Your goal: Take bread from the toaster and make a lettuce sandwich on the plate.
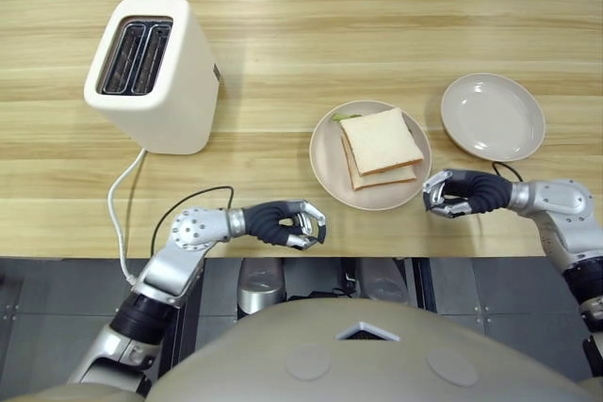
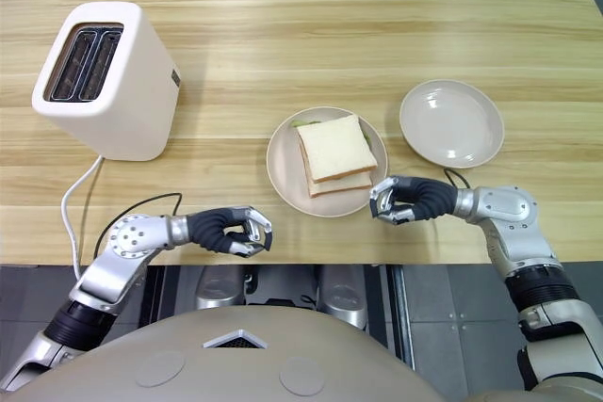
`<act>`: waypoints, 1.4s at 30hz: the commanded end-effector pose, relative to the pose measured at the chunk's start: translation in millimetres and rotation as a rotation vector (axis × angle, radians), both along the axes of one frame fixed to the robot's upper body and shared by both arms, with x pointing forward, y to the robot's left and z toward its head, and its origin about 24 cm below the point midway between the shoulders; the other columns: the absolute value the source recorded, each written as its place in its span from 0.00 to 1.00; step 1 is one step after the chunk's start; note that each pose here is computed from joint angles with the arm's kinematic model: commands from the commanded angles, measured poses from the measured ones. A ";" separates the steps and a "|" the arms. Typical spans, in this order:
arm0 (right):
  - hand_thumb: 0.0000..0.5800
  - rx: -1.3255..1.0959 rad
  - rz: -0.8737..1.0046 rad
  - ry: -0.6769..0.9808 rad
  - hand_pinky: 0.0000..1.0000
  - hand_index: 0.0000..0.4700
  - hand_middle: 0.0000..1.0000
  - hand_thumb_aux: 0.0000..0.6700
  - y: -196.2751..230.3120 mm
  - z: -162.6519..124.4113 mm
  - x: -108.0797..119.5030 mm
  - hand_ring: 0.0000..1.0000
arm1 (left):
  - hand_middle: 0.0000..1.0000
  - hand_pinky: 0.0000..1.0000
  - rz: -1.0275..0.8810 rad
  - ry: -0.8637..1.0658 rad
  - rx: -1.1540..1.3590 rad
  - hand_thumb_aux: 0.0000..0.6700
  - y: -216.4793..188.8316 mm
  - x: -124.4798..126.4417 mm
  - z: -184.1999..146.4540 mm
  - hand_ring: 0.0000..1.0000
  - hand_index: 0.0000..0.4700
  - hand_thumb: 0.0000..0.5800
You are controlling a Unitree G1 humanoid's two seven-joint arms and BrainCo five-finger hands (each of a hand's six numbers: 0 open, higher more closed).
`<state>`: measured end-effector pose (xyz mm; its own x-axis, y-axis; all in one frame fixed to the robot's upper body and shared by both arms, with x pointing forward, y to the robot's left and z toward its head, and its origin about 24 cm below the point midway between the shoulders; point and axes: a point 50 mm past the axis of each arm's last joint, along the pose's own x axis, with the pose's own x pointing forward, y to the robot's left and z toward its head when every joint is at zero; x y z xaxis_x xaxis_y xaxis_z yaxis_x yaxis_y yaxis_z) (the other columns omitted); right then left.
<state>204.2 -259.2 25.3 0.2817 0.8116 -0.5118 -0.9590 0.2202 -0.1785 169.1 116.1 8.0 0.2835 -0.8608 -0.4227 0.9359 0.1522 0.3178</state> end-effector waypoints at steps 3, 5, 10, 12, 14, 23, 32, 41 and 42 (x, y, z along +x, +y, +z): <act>1.00 -0.334 0.102 -0.129 1.00 0.98 1.00 1.00 5.7 -23.6 4.7 1.00 | 1.00 1.00 -0.008 -0.213 0.228 1.00 -13.0 6.7 -34.9 1.00 0.98 1.00; 1.00 -0.392 0.135 -0.172 1.00 0.98 1.00 1.00 10.0 -27.2 7.8 1.00 | 1.00 1.00 0.014 -0.270 0.260 1.00 -14.6 13.3 -39.4 1.00 0.98 1.00; 1.00 -0.426 0.171 -0.302 1.00 0.98 1.00 1.00 24.8 -29.2 20.9 1.00 | 1.00 1.00 0.084 -0.367 0.258 1.00 -15.0 29.4 -35.9 1.00 0.98 1.00; 1.00 -0.406 0.169 -0.375 1.00 0.98 1.00 1.00 34.9 -27.7 31.6 1.00 | 1.00 1.00 0.137 -0.397 0.238 1.00 -13.9 38.2 -32.0 1.00 0.98 1.00; 1.00 -0.368 0.162 -0.450 1.00 0.98 1.00 1.00 49.9 -26.3 45.2 1.00 | 1.00 1.00 0.212 -0.429 0.214 1.00 -11.6 50.1 -27.5 1.00 0.98 1.00; 1.00 -0.313 0.076 -0.503 1.00 0.98 1.00 1.00 108.0 -33.0 100.5 1.00 | 1.00 1.00 0.462 -0.489 0.244 1.00 2.6 109.0 -28.5 1.00 0.98 1.00; 1.00 -0.381 -0.152 -0.480 1.00 0.98 1.00 1.00 117.9 -33.5 124.4 1.00 | 1.00 1.00 0.677 -0.440 0.225 1.00 9.4 154.7 -23.7 1.00 0.98 1.00; 0.00 0.236 -0.365 -0.637 0.00 0.00 0.00 0.00 113.7 13.2 121.6 0.00 | 0.00 0.00 0.966 -0.454 -0.362 0.00 27.6 152.5 19.5 0.00 0.00 0.00; 0.00 0.345 -0.399 -0.653 0.00 0.00 0.00 0.00 112.8 19.7 118.8 0.00 | 0.00 0.00 0.989 -0.456 -0.418 0.00 30.6 150.5 24.3 0.00 0.00 0.00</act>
<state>325.7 -144.9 27.9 0.7429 0.6647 -0.0789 -0.5679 0.5634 -0.6001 321.2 139.1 20.9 0.9595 -0.2707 0.0779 0.2112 0.8743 0.4370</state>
